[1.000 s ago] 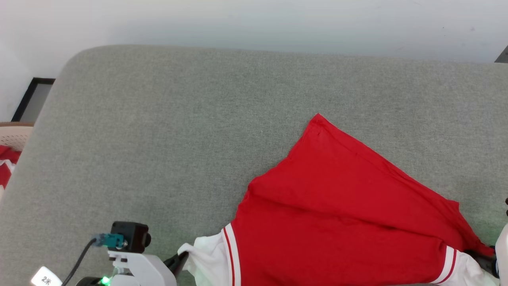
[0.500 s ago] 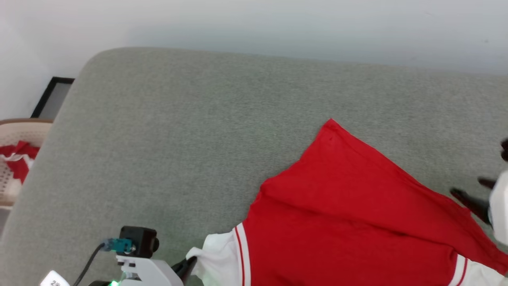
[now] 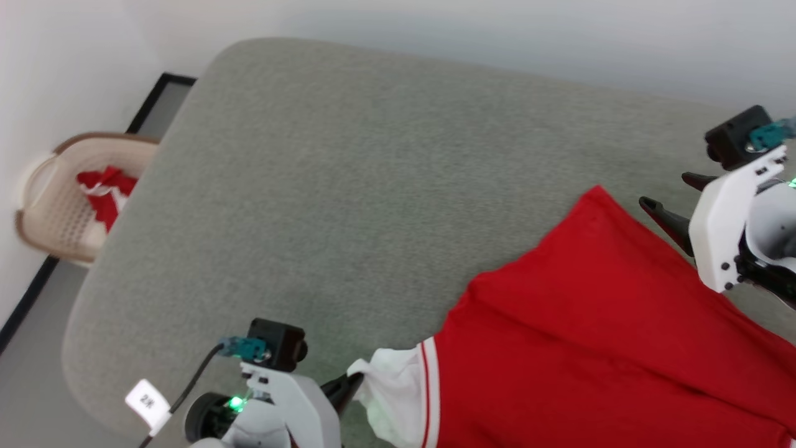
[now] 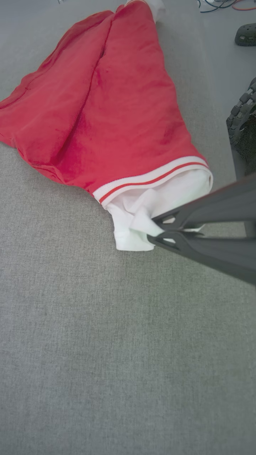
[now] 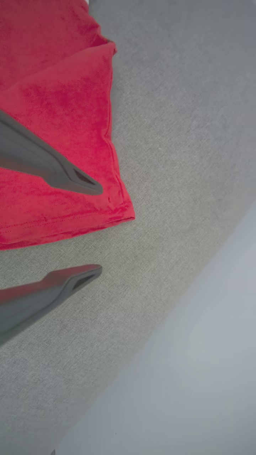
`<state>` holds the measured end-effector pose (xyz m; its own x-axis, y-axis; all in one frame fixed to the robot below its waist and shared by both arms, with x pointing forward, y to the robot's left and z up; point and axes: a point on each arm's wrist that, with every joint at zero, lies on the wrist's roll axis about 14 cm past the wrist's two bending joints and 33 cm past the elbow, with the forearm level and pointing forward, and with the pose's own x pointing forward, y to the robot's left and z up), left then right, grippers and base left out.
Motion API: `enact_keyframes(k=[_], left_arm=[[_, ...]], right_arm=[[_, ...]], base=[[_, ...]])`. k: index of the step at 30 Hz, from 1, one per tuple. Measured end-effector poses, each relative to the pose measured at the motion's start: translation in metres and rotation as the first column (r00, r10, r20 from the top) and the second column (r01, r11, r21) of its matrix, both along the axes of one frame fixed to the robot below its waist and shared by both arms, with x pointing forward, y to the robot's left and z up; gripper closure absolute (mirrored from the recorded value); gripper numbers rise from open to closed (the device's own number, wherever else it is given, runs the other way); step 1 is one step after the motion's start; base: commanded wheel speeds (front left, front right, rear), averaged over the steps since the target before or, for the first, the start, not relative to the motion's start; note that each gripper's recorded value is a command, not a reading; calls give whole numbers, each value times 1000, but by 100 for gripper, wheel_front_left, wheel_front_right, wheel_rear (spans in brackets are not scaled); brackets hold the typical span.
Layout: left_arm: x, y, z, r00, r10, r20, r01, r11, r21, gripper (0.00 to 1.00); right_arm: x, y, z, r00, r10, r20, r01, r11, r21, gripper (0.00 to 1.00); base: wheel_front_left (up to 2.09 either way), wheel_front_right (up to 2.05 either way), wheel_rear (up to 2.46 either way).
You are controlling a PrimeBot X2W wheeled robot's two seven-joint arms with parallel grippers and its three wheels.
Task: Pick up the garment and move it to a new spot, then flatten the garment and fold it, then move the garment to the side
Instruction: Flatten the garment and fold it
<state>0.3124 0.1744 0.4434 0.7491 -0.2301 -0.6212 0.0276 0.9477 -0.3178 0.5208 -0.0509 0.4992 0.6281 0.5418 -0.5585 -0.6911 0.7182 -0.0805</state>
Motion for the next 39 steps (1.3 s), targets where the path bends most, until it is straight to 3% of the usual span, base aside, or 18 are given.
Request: enact_keyframes(k=[9, 17, 18, 19, 20, 23, 30, 39], left_arm=[[-3, 10, -11, 998, 52, -26, -52, 999, -7, 100], [-4, 15, -21, 995, 78, -56, -78, 997, -8, 100], [-3, 16, -22, 995, 81, -58, -82, 997, -6, 100], [-3, 17, -22, 995, 82, -59, -83, 997, -6, 100], [-3, 17, -23, 995, 83, -62, -84, 996, -5, 100], [-3, 19, -24, 994, 86, -65, -86, 996, -2, 100], [2, 24, -22, 996, 67, -64, -66, 998, 13, 100], [36, 60, 32, 1000, -5, 31, 0, 985, 170, 100]], right_arm=[[14, 33, -55, 984, 75, -160, -96, 987, -131, 0], [16, 33, -100, 950, 64, -305, -147, 955, -258, 0], [15, 33, -103, 943, 58, -327, -152, 951, -270, 7], [16, 32, -105, 938, 52, -343, -156, 946, -283, 58], [15, 32, -107, 933, 49, -358, -163, 941, -297, 100], [15, 31, -108, 922, 40, -385, -175, 930, -323, 100], [19, 27, -101, 922, 3, -388, -124, 950, -286, 100], [42, 30, -36, 981, 5, -195, -38, 986, -165, 100]], base=[[0, 0, 0], [0, 0, 0], [0, 0, 0], [0, 0, 0], [0, 0, 0], [0, 0, 0], [0, 0, 0], [0, 0, 0]])
